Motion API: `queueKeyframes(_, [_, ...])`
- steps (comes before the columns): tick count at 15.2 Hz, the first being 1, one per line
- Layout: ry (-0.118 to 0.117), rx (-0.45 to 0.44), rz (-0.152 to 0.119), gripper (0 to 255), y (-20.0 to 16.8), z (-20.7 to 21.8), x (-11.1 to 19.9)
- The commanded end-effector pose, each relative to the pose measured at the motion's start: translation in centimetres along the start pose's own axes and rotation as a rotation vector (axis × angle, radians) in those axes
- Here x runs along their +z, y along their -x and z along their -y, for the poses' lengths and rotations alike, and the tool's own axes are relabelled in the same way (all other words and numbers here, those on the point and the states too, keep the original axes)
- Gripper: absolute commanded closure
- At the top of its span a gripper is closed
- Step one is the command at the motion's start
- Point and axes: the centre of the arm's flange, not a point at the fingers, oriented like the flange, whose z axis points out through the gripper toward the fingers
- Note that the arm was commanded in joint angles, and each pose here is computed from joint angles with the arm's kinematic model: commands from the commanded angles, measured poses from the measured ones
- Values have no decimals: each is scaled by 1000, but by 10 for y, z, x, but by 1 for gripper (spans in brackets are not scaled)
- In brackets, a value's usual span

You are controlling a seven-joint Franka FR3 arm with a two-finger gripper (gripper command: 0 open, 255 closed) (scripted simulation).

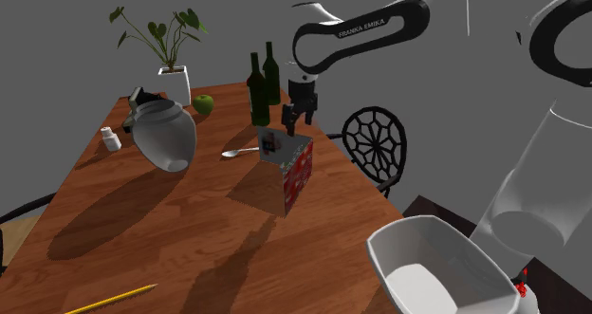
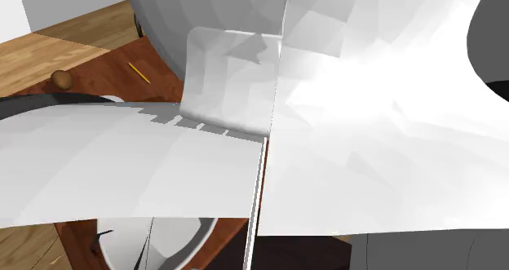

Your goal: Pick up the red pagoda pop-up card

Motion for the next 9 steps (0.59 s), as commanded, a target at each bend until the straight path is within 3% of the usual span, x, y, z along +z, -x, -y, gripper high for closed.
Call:
queueKeyframes(1, [6, -3, -3, 0, -25, 6, 11])
queueKeyframes(9, [9, -5, -5, 0, -38, 9, 48])
